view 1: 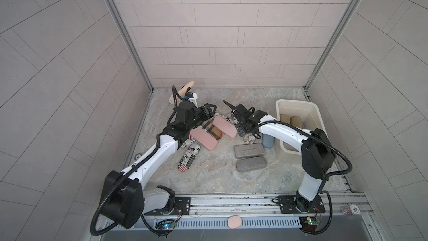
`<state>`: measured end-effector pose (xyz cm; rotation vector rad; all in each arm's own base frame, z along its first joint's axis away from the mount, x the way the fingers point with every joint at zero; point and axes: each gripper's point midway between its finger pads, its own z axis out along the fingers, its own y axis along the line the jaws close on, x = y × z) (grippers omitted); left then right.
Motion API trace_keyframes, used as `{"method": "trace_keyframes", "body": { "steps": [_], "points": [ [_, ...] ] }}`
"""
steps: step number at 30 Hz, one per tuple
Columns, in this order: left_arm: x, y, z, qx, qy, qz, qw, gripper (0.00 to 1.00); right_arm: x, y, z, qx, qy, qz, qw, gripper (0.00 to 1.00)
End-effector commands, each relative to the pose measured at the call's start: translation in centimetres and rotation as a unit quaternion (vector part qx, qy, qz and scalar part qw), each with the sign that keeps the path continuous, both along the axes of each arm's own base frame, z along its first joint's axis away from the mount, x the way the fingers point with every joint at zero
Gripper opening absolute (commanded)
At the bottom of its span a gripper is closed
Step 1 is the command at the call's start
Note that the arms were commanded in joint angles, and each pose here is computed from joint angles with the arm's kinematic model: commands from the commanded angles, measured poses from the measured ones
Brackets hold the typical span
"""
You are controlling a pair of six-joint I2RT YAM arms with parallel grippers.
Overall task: Put the glasses cases into the storage boxes
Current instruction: Pick up the glasses case.
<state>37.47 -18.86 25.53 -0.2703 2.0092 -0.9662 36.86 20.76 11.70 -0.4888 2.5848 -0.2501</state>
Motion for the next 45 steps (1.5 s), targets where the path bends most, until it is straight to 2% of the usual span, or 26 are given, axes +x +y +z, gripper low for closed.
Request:
{"method": "trace_keyframes", "body": {
  "steps": [1, 5, 10, 19, 24, 30, 35, 45],
  "points": [
    [0.0, 0.0, 1.3, -0.003, -0.015, 0.002, 1.000, 0.69, 0.0, -0.7, -0.6, -0.045, 0.025, 0.024, 0.998, 0.76],
    [0.0, 0.2, 1.2, -0.002, -0.015, 0.004, 1.000, 0.69, 0.3, -0.1, -2.1, -0.062, 0.053, 0.043, 0.996, 0.78],
    [0.1, 0.3, 1.2, 0.000, -0.016, 0.007, 1.000, 0.69, 1.1, 0.4, -2.7, -0.062, 0.053, 0.044, 0.996, 0.82],
    [0.2, 0.5, 1.2, 0.001, -0.015, 0.008, 1.000, 0.69, 2.5, -0.2, -4.2, -0.098, 0.053, 0.031, 0.993, 0.83],
    [0.3, 0.6, 1.1, 0.002, -0.014, 0.010, 1.000, 0.69, 2.8, -0.2, -4.9, -0.099, 0.058, 0.034, 0.993, 0.83],
    [0.3, 0.5, 1.2, -0.001, -0.014, 0.008, 1.000, 0.69, 3.1, -0.2, -5.1, -0.108, 0.060, 0.039, 0.992, 0.79],
    [0.2, 0.6, 1.4, -0.002, -0.016, 0.009, 1.000, 0.69, 3.4, -0.3, -5.1, -0.109, 0.055, 0.031, 0.992, 0.71],
    [0.3, 0.7, 1.4, -0.005, -0.015, 0.010, 1.000, 0.69, 3.1, -0.5, -1.9, -0.069, 0.006, 0.008, 0.998, 0.62]
  ]
}}
